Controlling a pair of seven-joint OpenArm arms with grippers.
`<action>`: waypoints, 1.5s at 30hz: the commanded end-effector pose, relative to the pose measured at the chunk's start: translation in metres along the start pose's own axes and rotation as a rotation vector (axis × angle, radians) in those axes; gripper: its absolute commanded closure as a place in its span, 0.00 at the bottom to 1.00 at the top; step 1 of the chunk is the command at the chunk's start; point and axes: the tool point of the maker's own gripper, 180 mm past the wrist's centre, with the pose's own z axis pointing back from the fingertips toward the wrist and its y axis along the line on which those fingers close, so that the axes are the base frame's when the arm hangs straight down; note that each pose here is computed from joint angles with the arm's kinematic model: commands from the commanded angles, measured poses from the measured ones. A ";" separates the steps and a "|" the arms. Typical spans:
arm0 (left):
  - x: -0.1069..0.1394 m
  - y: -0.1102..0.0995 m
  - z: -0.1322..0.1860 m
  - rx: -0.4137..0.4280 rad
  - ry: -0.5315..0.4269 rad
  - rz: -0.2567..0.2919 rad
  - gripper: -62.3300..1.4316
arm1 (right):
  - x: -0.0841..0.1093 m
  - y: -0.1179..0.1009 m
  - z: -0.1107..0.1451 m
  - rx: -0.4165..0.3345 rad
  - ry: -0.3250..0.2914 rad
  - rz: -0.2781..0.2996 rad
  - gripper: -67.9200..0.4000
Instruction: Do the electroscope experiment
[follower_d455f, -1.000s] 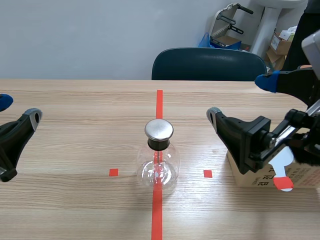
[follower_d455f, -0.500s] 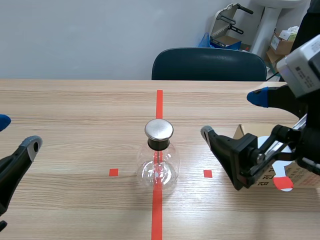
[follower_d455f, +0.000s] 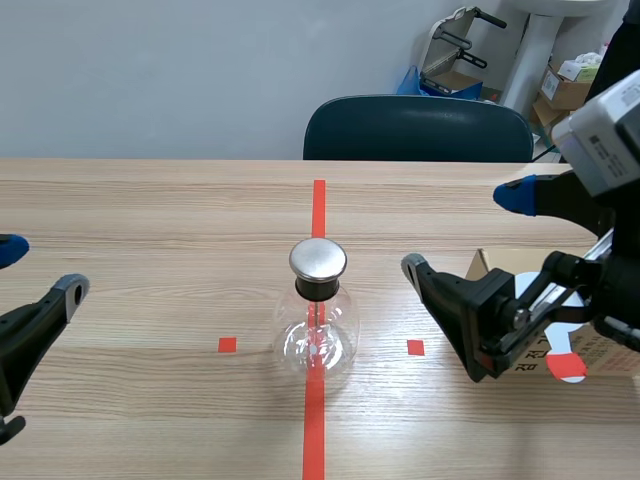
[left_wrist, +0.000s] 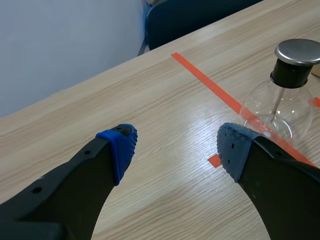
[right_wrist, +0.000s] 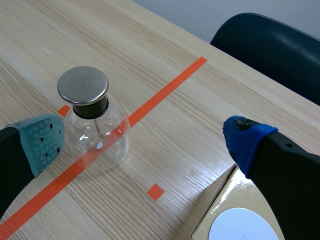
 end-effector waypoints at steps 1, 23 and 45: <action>0.008 0.003 -0.002 0.012 -0.019 0.020 0.39 | 0.006 -0.001 0.000 0.002 -0.018 0.011 0.00; 0.013 0.011 -0.005 0.034 -0.002 0.025 0.39 | 0.007 -0.001 0.000 0.002 -0.029 0.011 0.00; 0.013 0.011 -0.005 0.034 -0.003 0.025 0.39 | 0.007 -0.002 0.000 0.001 -0.028 0.011 0.00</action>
